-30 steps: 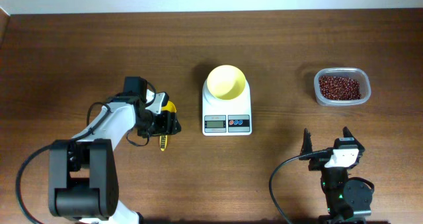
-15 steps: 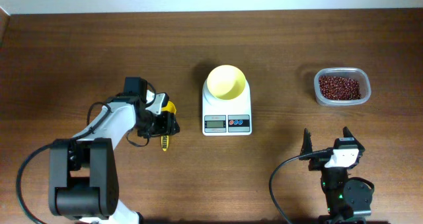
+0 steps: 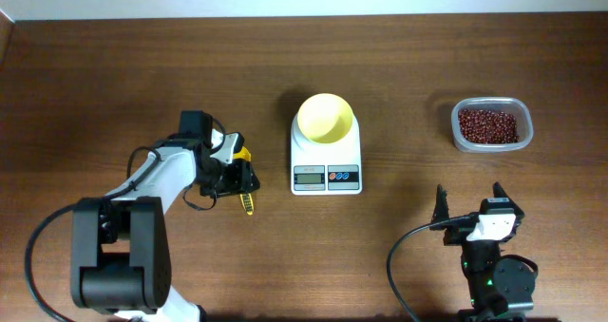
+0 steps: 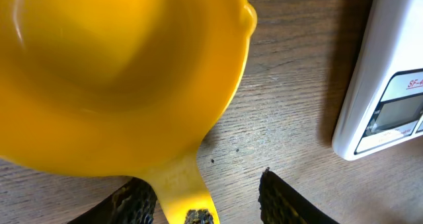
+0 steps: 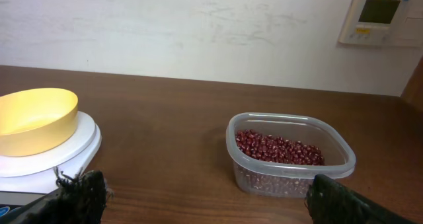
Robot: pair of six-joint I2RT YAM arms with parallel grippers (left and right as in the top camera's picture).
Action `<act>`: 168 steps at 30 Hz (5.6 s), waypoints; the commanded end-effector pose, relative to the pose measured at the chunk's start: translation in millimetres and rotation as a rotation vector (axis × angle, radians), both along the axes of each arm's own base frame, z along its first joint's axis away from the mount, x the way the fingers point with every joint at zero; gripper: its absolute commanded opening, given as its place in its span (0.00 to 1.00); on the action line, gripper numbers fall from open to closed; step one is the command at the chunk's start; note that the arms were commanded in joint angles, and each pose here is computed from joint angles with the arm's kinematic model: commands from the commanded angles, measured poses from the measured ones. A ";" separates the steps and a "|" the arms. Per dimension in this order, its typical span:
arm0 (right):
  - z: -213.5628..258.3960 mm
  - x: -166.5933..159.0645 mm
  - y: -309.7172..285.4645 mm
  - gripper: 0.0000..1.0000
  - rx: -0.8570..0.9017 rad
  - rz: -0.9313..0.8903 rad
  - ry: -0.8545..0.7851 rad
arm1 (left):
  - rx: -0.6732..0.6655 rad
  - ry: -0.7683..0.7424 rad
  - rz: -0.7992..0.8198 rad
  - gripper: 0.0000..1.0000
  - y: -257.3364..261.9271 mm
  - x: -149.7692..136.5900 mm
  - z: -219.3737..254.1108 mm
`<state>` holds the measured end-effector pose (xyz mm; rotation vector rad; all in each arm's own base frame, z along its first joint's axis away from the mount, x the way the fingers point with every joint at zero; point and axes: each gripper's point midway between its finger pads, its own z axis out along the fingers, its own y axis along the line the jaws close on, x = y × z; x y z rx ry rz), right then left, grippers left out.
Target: Scoop item into bowl and weigh 50g on scale
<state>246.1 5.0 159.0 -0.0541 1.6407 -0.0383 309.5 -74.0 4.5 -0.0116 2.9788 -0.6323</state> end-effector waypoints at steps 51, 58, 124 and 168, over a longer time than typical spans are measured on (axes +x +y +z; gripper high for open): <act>-3.7 -0.1 -1.3 0.99 0.006 -0.006 0.010 | -0.067 -0.162 0.123 0.00 -6.7 9.2 92.6; -3.7 -0.1 -1.3 0.99 0.006 -0.006 0.010 | -0.252 -0.308 0.133 0.00 -29.8 10.4 156.4; 158.6 -67.2 85.1 0.90 1.577 0.817 -0.001 | -1.051 -0.489 0.110 0.00 -268.5 -29.3 348.5; 144.8 -54.5 79.2 0.39 1.807 0.733 0.109 | -0.975 -0.428 0.085 0.00 -327.8 -65.4 305.7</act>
